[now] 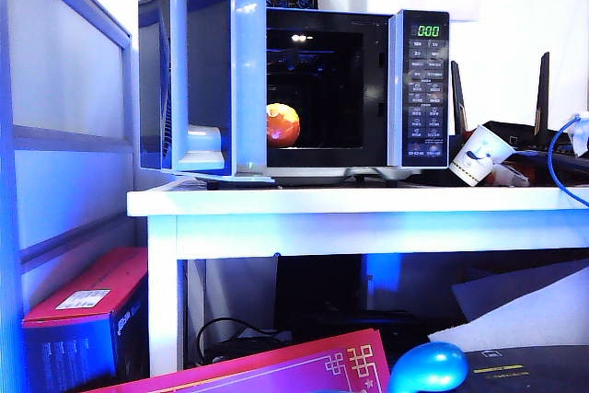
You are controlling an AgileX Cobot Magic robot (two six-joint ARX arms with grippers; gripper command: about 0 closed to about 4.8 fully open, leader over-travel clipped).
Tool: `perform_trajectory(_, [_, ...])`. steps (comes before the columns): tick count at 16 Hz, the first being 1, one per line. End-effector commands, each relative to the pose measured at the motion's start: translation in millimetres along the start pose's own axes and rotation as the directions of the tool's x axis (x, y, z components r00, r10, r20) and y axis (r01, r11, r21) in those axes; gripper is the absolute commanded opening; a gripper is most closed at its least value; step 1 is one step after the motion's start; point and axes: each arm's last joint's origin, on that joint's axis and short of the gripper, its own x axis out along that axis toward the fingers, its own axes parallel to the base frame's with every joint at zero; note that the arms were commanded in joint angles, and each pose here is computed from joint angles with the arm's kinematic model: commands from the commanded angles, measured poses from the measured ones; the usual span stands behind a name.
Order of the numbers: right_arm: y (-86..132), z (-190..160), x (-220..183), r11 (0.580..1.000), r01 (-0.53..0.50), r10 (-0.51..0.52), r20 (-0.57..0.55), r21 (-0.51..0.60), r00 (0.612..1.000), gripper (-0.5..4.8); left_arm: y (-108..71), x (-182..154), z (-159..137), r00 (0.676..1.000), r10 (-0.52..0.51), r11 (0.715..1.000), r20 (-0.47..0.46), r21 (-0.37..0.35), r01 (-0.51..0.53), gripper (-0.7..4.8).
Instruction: Open the microwave door, place the orange inside the microwave, then close the microwave door.
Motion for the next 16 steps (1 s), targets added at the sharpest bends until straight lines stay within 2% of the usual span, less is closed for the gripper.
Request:
perform_trajectory(1, [-5, 12, -18, 0.999, 0.025, -0.029, 0.086, 0.045, 0.996, -0.05, 2.4, 19, -3, 0.996, -0.068, 0.998, -0.051, 0.006, 0.068, -0.05])
perform_trajectory(6, [-7, 15, -25, 0.999, 0.027, -0.032, 0.105, 0.047, 0.994, -0.05, 8.7, 50, 1, 0.987, -0.157, 0.988, -0.030, 0.007, 0.157, -0.05])
perform_trajectory(8, [-7, 16, -27, 0.998, 0.029, -0.034, 0.109, 0.048, 0.993, -0.05, 10.1, 57, 5, 0.982, -0.188, 0.982, 0.009, 0.021, 0.187, -0.05])
perform_trajectory(10, [-8, 17, -28, 0.998, 0.030, -0.035, 0.114, 0.048, 0.993, -0.05, 11.1, 65, 12, 0.961, -0.262, 0.964, 0.086, 0.055, 0.258, -0.05])
perform_trajectory(13, [-8, 18, -28, 0.998, 0.034, -0.040, 0.128, 0.050, 0.991, -0.05, 4.8, 83, 19, 0.946, -0.299, 0.953, 0.124, 0.098, 0.288, -0.05])
perform_trajectory(16, [-8, 19, -29, 0.998, 0.038, -0.044, 0.141, 0.051, 0.989, -0.05, -13.8, 112, 26, 0.928, -0.341, 0.935, 0.152, 0.157, 0.318, -0.05])
